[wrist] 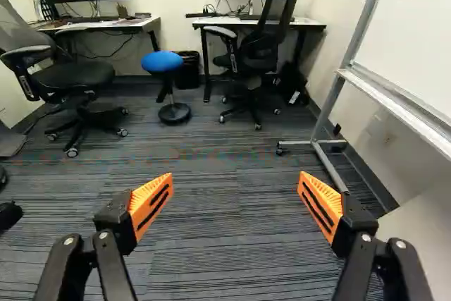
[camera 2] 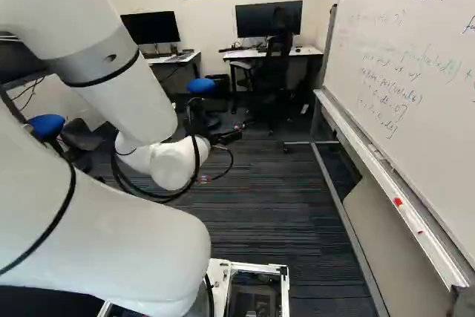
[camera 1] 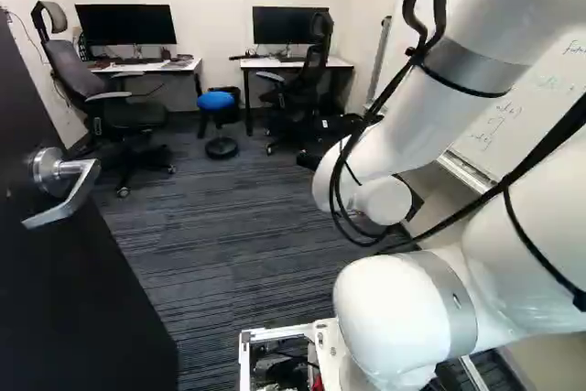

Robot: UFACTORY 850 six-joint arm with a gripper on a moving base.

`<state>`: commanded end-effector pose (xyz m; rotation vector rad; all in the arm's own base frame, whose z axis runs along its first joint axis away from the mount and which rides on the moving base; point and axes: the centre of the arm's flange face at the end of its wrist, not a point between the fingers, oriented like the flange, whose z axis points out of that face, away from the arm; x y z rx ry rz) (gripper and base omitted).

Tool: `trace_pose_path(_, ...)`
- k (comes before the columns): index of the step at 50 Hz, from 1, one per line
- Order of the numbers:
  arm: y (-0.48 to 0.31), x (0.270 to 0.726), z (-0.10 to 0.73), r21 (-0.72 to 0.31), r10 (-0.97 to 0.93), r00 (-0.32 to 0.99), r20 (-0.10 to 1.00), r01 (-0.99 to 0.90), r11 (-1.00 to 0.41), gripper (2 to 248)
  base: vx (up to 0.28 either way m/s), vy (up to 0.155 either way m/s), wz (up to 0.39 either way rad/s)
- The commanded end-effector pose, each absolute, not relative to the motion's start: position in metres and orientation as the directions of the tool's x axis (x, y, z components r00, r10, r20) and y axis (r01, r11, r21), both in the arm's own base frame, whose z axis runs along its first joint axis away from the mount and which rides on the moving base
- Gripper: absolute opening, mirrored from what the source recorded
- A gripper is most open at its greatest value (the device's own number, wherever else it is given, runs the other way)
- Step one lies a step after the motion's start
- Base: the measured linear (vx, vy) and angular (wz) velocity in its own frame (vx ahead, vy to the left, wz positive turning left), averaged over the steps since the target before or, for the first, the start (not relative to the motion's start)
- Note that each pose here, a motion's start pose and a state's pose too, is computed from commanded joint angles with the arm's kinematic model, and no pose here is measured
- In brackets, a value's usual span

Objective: Open the door and move inside

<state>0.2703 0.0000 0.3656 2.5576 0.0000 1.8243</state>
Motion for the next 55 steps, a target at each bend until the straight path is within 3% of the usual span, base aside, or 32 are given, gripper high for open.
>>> trace_pose_path(40, 0.0000, 0.2703, 0.3656, 0.000, 0.000, 0.326, 0.946, 0.000, -1.000, 247, 0.173, 0.005, -0.008)
trace_pose_path(55, 0.0000, 0.2703, 0.3656, 0.000, 0.000, 0.326, 0.946, 0.000, -1.000, 247, 0.033, 0.001, -0.004)
